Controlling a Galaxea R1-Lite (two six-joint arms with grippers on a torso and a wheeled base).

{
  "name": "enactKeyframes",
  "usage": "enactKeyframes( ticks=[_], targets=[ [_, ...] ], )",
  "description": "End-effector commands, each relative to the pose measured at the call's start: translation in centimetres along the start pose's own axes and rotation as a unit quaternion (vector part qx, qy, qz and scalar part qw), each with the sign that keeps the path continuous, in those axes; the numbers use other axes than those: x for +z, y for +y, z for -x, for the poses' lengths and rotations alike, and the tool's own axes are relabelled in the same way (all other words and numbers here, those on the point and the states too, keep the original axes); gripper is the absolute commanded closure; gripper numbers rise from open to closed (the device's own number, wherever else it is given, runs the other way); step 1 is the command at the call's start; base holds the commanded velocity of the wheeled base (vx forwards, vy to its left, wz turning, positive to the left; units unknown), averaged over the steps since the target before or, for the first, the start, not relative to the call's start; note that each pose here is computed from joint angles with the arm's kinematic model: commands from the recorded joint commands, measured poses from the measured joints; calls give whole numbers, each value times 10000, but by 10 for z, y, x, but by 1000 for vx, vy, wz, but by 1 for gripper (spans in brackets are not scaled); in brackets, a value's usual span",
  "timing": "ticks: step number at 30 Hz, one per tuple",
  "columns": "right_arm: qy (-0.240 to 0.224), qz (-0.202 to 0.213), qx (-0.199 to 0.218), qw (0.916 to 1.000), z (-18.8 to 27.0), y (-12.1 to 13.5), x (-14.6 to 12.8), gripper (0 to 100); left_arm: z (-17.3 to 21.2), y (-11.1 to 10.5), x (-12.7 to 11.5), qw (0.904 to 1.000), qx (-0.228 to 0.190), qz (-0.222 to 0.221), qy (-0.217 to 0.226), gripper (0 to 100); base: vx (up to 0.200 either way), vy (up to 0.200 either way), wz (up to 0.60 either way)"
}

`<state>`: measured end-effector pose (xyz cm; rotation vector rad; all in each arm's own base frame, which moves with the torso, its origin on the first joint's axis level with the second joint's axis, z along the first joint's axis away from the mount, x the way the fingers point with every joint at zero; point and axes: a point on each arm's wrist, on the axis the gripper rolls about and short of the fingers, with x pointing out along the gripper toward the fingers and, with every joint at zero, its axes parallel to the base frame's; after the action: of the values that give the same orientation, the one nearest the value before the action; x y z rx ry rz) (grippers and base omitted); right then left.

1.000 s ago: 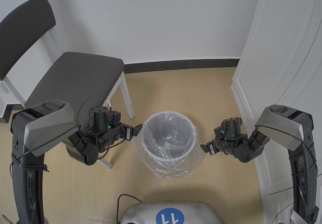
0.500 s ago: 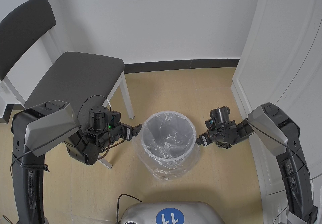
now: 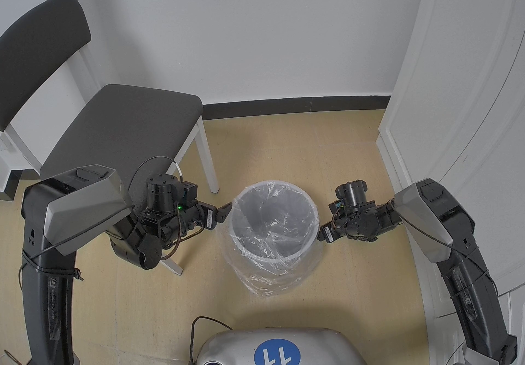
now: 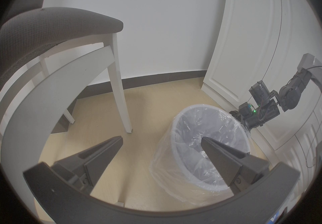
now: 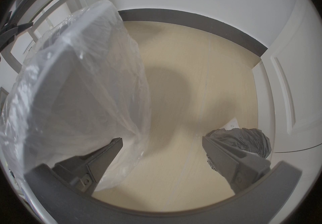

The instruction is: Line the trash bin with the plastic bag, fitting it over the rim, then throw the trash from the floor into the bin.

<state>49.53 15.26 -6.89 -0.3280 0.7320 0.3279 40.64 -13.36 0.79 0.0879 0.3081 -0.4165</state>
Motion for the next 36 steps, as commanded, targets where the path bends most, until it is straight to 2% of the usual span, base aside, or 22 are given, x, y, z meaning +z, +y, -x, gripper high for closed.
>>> enactKeyframes(
  ticks=[1,7,12,13,19,20,24,27,28,31,34,36],
  targets=[
    [68,-15,-53,10000,1,0,-3,0,-1,-2,-4,10000,-17,-2,54,0,0,0,0],
    [211,-4,-255,9995,36,1,-9,0,-2,-5,-5,10000,-39,-12,77,0,0,0,0],
    [-159,-106,-360,9992,58,1,-19,0,-2,-12,-5,9999,-68,-19,146,0,0,0,0],
    [-420,-270,-405,9979,77,1,-21,0,-1,-17,-4,9998,-22,-39,212,0,0,0,0],
    [-855,-507,-395,9943,126,1,-29,0,-4,-22,-4,9990,181,-58,414,0,0,0,0],
    [-1083,-674,-394,9910,145,3,-34,0,-6,-28,-5,9980,250,-60,578,0,0,0,0],
    [-1399,-806,-453,9858,167,2,-40,0,-8,-52,-4,9962,359,-41,793,0,0,0,0],
    [-1421,-839,-500,9850,172,-2,-42,0,-13,-69,1,9957,416,-14,825,0,0,0,0],
    [-1450,-903,-592,9835,173,-10,-42,0,-19,-80,3,9932,610,-129,987,0,0,0,0],
    [-1493,-971,-683,9816,171,-21,-39,0,-26,-93,14,9888,779,-304,1233,0,0,0,0],
    [-1493,-990,-723,9812,169,-24,-39,0,-29,-97,18,9875,782,-340,1326,0,0,0,0],
    [-1389,-1037,-692,9824,162,-33,-42,0,-46,-111,22,9824,701,-464,1669,0,0,0,0]
  ],
)
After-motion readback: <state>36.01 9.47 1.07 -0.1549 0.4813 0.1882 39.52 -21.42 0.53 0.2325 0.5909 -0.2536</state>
